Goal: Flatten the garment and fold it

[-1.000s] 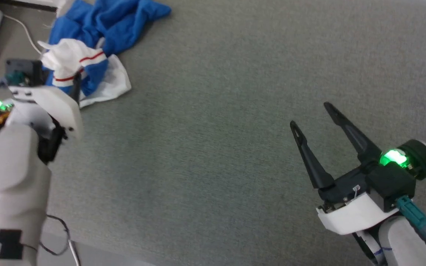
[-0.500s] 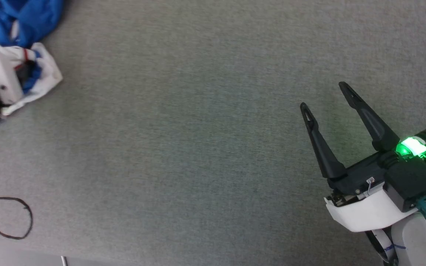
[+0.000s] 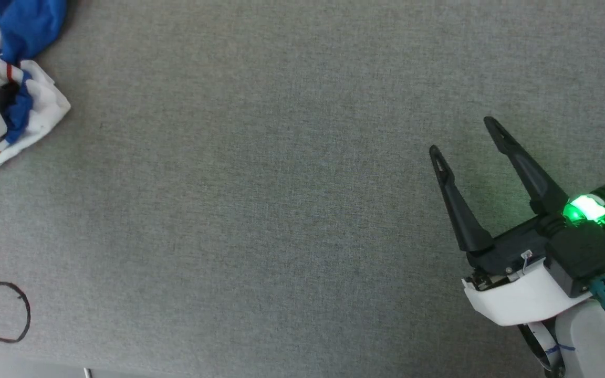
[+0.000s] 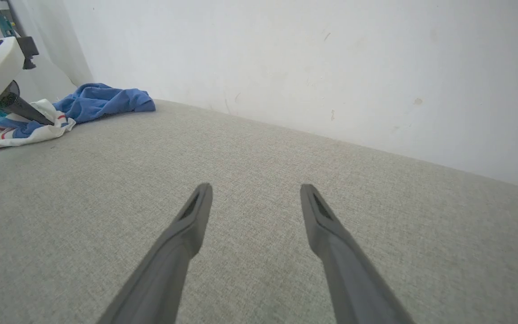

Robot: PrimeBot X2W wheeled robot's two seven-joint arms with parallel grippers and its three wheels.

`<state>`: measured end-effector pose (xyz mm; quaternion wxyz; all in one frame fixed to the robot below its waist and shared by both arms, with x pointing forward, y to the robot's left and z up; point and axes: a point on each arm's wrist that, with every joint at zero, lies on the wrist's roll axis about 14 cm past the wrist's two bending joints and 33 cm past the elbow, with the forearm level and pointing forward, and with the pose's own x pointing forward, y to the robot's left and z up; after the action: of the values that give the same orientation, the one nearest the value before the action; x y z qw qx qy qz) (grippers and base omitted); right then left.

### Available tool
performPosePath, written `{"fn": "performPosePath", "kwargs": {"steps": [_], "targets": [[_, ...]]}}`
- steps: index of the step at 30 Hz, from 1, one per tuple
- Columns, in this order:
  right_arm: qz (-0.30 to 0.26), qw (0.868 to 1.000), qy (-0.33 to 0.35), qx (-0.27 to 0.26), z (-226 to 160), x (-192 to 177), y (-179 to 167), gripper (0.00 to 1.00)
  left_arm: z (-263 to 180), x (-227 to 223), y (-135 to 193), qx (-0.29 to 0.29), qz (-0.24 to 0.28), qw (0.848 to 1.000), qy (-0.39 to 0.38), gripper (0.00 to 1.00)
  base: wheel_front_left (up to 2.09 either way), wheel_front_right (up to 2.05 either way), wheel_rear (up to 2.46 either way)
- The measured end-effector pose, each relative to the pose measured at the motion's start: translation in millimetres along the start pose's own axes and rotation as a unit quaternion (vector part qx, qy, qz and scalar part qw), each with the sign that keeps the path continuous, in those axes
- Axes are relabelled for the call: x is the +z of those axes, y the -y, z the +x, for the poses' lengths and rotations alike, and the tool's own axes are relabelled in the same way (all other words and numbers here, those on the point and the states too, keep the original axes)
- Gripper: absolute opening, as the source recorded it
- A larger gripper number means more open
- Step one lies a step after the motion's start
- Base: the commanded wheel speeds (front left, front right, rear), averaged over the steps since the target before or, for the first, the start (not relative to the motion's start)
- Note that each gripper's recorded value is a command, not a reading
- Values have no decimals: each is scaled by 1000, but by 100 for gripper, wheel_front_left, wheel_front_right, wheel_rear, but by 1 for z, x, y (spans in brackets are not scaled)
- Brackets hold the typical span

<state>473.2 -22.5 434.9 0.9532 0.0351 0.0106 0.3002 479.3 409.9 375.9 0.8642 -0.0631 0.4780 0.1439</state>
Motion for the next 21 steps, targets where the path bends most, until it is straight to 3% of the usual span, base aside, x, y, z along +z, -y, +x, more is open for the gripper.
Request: {"fn": "performPosePath", "kwargs": {"steps": [6, 10, 16, 21], "targets": [[-6, 1000, 12, 4, -2, 14, -7, 100, -20, 5, -5, 5, 30, 998, 51, 0, 0, 0, 0], [-10, 1000, 21, 1, -7, 25, -12, 100, -50, 40, -14, 8, 32, 987, 158, 0, 0, 0, 0], [-14, 999, 35, -11, -20, 43, -18, 100, -113, 91, -12, -7, 41, 946, 321, 0, 0, 0, 0], [-18, 998, 54, -17, -30, 62, -28, 100, -175, 125, 8, -40, 58, 893, 445, 0, 0, 0, 0]]}}
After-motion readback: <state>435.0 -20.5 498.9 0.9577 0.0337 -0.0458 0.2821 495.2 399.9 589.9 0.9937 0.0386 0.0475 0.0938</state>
